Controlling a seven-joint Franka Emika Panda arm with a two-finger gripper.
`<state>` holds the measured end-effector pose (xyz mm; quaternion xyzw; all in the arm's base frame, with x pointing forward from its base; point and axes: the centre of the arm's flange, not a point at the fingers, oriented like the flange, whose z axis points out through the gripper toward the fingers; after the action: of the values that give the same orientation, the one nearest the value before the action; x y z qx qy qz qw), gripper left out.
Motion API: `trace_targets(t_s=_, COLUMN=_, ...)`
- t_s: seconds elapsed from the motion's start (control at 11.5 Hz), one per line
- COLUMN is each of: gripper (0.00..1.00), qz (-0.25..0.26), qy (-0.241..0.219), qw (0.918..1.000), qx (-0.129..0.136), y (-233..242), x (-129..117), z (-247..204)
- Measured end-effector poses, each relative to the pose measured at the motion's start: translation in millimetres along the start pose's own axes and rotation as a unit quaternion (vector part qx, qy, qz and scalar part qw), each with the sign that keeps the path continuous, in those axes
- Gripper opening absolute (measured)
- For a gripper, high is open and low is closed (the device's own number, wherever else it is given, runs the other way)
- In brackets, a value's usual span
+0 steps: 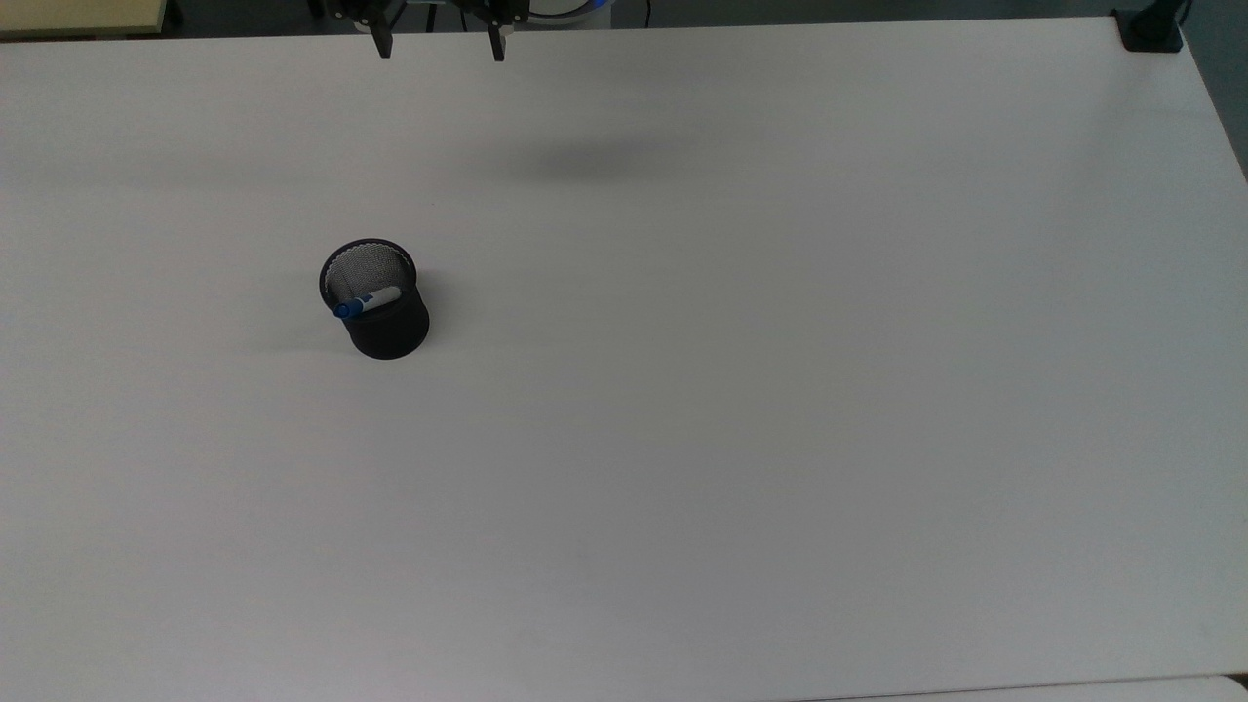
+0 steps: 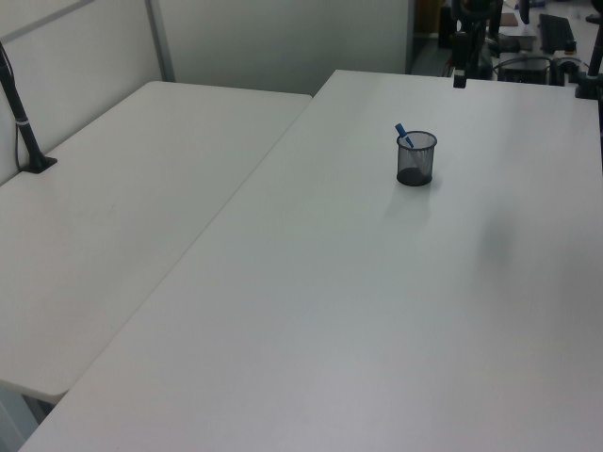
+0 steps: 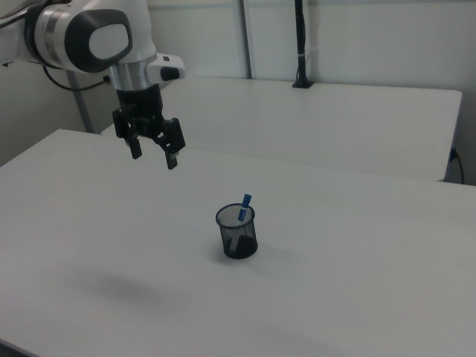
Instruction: Remove the marker
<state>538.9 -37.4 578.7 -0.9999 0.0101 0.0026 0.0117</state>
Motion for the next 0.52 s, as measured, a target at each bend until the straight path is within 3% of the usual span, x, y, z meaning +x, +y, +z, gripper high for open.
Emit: trace_targets(t_s=0.52, gripper=1.0, qz=0.001, qy=-0.019, qw=0.9998, qx=0.001, y=1.3, x=-4.1, z=3.1)
